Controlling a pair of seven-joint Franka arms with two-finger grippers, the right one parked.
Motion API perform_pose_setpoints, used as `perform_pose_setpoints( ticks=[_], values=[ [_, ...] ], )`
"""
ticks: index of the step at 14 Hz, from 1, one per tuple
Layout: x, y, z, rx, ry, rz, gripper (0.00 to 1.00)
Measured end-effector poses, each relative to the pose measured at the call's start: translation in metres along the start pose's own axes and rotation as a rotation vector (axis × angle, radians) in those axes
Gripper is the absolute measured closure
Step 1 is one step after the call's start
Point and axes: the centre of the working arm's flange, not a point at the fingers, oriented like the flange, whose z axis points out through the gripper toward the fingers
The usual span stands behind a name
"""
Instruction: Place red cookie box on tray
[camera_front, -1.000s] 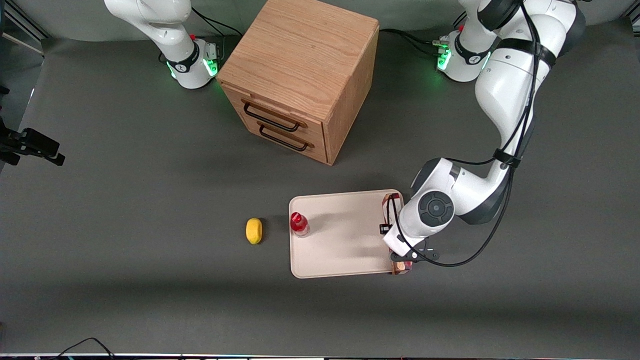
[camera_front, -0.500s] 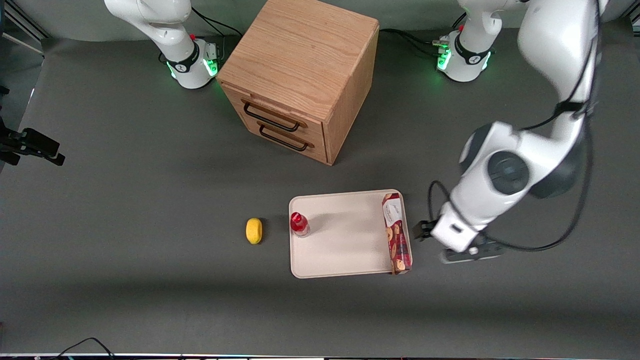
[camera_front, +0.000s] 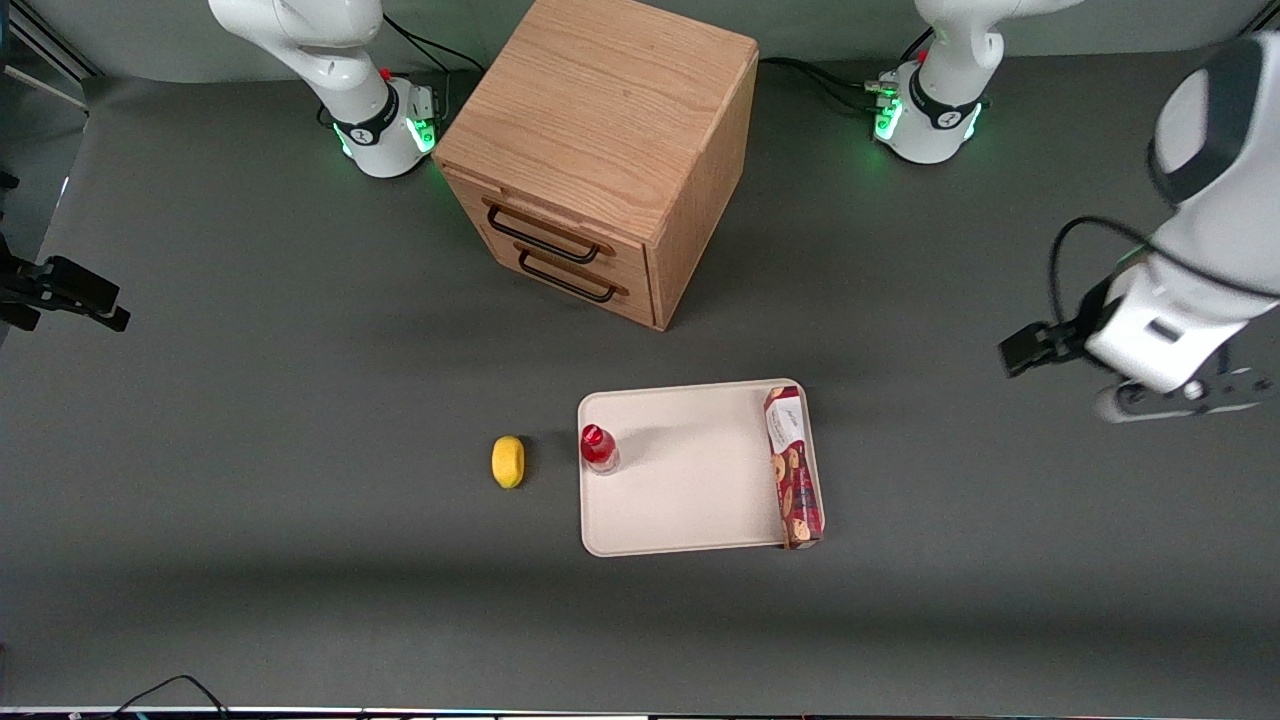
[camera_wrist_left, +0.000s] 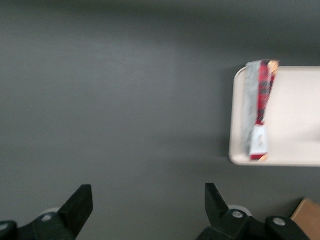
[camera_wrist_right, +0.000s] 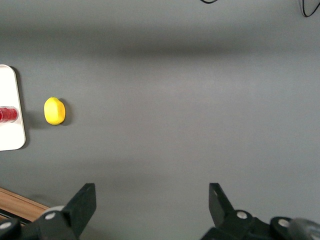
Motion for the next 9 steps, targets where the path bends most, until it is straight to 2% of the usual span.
perform_pose_setpoints(
  ticks=[3, 9],
  values=[
    [-0.028, -0.047, -0.034, 0.027, 0.009, 0.039, 0.00],
    [-0.074, -0.063, -0.066, -0.015, 0.050, 0.022, 0.00]
  ],
)
